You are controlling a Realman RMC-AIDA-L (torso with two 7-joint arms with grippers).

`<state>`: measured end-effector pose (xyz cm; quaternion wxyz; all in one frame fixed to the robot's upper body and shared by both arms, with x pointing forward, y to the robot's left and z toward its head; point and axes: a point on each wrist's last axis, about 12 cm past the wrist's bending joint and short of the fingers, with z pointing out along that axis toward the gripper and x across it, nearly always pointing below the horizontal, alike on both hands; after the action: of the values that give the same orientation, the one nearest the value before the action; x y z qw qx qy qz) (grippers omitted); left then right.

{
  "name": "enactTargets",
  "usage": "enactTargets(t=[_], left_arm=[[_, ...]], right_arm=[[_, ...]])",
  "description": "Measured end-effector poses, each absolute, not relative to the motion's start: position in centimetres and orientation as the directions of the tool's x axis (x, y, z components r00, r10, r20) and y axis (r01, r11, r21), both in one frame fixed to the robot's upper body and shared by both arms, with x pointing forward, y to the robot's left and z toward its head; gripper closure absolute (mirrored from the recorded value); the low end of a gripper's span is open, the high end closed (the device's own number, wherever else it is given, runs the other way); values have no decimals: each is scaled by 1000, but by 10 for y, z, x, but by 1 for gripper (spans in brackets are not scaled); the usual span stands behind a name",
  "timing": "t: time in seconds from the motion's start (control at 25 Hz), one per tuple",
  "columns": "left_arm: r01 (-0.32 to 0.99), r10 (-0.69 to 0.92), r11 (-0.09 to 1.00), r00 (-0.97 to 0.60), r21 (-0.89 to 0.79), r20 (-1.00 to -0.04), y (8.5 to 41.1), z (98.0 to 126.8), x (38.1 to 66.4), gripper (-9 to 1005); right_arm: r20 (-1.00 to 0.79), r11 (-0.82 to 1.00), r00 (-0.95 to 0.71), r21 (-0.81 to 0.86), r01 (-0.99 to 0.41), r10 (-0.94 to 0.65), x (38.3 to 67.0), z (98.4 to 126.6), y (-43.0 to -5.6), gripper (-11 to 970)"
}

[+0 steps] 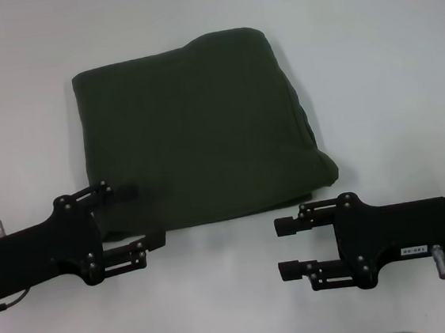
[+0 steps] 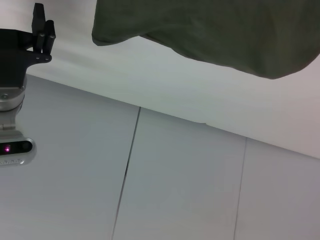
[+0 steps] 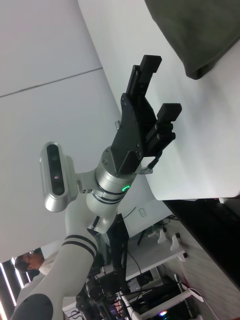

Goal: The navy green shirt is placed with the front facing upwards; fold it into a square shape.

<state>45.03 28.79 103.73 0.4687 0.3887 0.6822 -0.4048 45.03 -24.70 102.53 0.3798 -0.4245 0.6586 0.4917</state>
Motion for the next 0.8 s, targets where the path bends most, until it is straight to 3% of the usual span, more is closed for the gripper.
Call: enactTargets(t=[0.8], left_arm=[[912,155,366,-253,-182,-955,286,1038,453,172]], right_arm=[[-914,156,-359,333,-930,-187,453,1026,-245,335]])
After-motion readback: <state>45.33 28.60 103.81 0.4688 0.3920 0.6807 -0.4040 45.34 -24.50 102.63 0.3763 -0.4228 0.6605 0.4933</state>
